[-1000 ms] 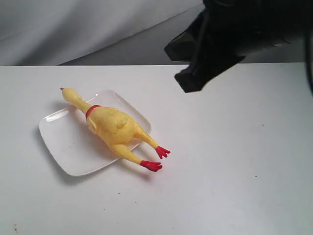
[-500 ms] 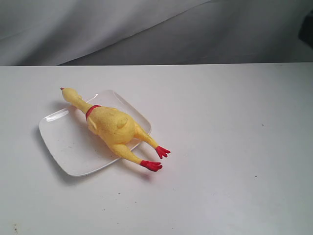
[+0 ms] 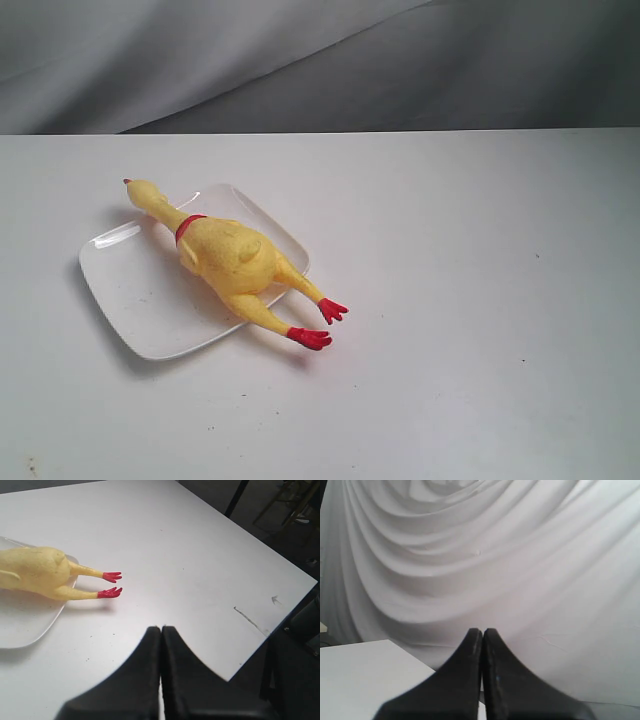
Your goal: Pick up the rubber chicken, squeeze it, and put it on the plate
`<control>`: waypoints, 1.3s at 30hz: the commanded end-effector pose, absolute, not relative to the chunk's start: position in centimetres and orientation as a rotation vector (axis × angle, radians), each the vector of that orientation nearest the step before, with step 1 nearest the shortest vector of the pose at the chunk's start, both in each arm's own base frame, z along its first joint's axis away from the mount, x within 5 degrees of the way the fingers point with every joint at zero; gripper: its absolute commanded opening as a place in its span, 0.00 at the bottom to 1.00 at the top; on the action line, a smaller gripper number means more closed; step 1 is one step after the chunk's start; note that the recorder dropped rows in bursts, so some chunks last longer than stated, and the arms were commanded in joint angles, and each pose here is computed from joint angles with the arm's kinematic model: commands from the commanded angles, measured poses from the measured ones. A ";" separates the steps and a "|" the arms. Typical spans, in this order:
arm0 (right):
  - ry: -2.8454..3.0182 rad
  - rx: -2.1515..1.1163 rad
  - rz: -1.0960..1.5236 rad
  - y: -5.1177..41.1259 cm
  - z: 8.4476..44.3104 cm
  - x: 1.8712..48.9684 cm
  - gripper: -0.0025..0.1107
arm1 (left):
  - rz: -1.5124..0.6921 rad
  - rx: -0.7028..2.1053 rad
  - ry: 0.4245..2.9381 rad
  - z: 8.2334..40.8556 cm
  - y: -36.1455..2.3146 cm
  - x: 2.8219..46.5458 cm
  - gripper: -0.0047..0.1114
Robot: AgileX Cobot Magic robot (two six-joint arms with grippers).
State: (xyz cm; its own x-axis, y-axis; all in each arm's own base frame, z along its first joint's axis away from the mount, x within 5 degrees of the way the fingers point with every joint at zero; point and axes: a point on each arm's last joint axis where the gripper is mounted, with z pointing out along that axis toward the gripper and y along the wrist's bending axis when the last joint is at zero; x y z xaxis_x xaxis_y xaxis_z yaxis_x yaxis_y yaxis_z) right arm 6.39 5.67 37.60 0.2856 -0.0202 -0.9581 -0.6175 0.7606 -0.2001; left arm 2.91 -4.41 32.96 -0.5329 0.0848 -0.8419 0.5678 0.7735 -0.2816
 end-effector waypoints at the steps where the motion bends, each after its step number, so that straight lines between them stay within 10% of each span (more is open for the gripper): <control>1: 1.229 -0.606 0.445 5.6 37.5 6.4 0.02 | -0.671 0.500 2.054 33.1 -4.4 2.8 0.05; 22: 1.179 -0.260 0.298 1.6 38.0 3.7 0.02 | -0.669 0.500 2.052 33.1 -4.4 2.9 0.05; 39: 1.372 0.041 0.089 0.4 31.1 2.9 0.02 | -0.669 0.500 2.052 33.1 -4.4 2.9 0.05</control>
State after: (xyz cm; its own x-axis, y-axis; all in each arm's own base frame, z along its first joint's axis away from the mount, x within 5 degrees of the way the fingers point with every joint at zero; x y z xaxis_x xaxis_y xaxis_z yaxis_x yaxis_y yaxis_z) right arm 2.63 0.47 32.22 0.2511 0.0858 -0.9642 -0.0526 0.9958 0.0749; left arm 2.91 -4.39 32.93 -0.5318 0.0894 -0.8421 0.5686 0.7747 -0.2768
